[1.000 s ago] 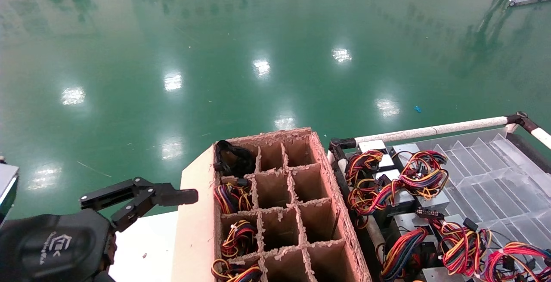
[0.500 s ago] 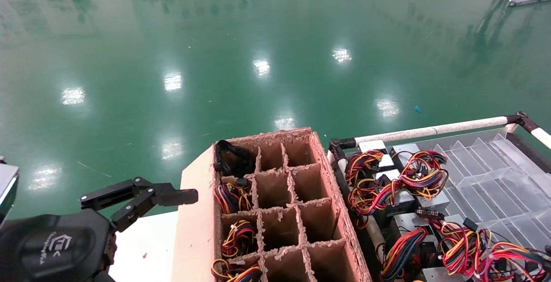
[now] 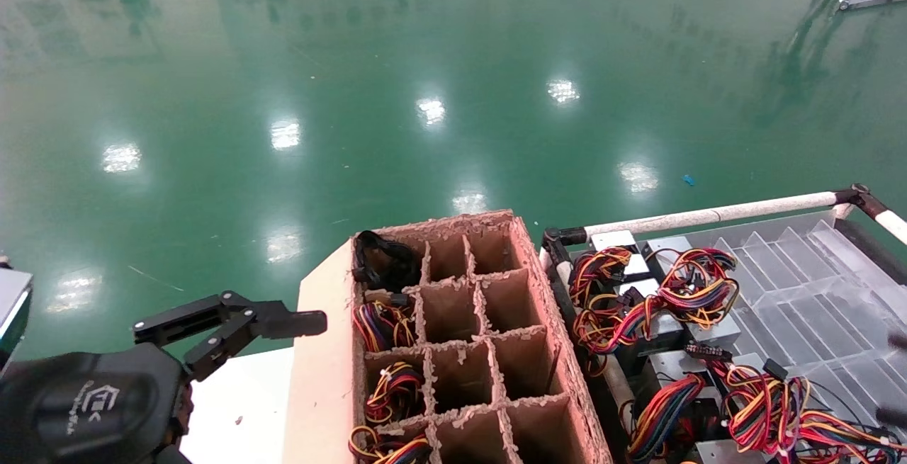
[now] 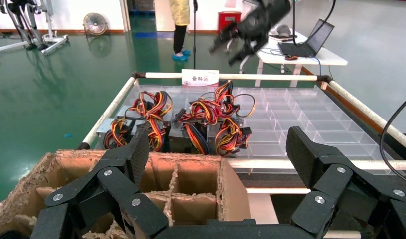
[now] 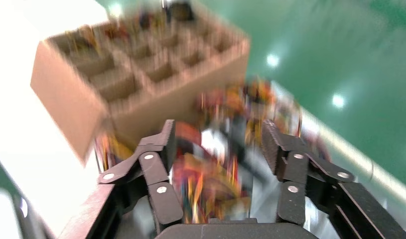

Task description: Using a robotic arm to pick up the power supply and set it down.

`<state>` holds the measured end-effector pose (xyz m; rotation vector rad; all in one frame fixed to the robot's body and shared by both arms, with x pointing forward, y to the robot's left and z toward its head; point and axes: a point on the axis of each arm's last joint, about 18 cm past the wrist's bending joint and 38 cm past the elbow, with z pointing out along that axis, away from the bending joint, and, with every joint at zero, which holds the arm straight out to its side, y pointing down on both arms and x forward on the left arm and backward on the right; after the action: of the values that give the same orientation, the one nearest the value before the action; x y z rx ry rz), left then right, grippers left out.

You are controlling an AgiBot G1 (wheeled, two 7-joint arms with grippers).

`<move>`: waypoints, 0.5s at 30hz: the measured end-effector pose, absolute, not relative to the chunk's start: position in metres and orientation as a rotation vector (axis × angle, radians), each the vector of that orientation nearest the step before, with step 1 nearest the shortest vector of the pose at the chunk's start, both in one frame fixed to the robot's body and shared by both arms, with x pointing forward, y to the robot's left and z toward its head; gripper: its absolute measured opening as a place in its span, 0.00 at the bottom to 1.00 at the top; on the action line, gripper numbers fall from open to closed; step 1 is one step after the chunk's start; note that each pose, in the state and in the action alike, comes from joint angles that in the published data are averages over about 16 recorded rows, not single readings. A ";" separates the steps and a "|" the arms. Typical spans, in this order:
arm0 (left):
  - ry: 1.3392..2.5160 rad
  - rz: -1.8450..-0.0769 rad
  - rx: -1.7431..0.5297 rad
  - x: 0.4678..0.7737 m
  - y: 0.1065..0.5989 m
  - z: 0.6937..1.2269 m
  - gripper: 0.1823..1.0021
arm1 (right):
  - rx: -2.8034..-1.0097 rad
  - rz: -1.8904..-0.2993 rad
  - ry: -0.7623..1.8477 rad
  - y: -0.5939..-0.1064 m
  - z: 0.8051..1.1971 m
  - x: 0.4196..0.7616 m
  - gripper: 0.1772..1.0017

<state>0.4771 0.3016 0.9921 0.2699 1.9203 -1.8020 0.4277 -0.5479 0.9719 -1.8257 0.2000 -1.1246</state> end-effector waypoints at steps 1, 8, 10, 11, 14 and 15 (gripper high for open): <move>1.920 -1.802 0.270 0.477 0.302 0.992 1.00 | -1.815 -1.120 0.193 -0.545 0.975 0.427 0.46; 1.920 -1.802 0.269 0.477 0.302 0.992 1.00 | -1.766 -1.078 0.145 -0.527 0.987 0.430 0.65; 1.920 -1.802 0.269 0.477 0.302 0.992 1.00 | -1.759 -1.061 0.130 -0.520 0.989 0.433 0.70; 1.920 -1.802 0.269 0.477 0.302 0.992 1.00 | -1.759 -1.053 0.124 -0.517 0.989 0.435 0.73; 1.920 -1.802 0.269 0.477 0.302 0.992 1.00 | -1.753 -1.021 0.101 -0.506 0.990 0.441 0.80; 1.920 -1.802 0.269 0.477 0.302 0.992 1.00 | -1.751 -1.009 0.093 -0.502 0.990 0.443 0.81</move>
<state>0.4772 0.3017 0.9921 0.2691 1.9200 -1.8022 0.4433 -0.5016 0.9900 -1.7514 0.0929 -1.0095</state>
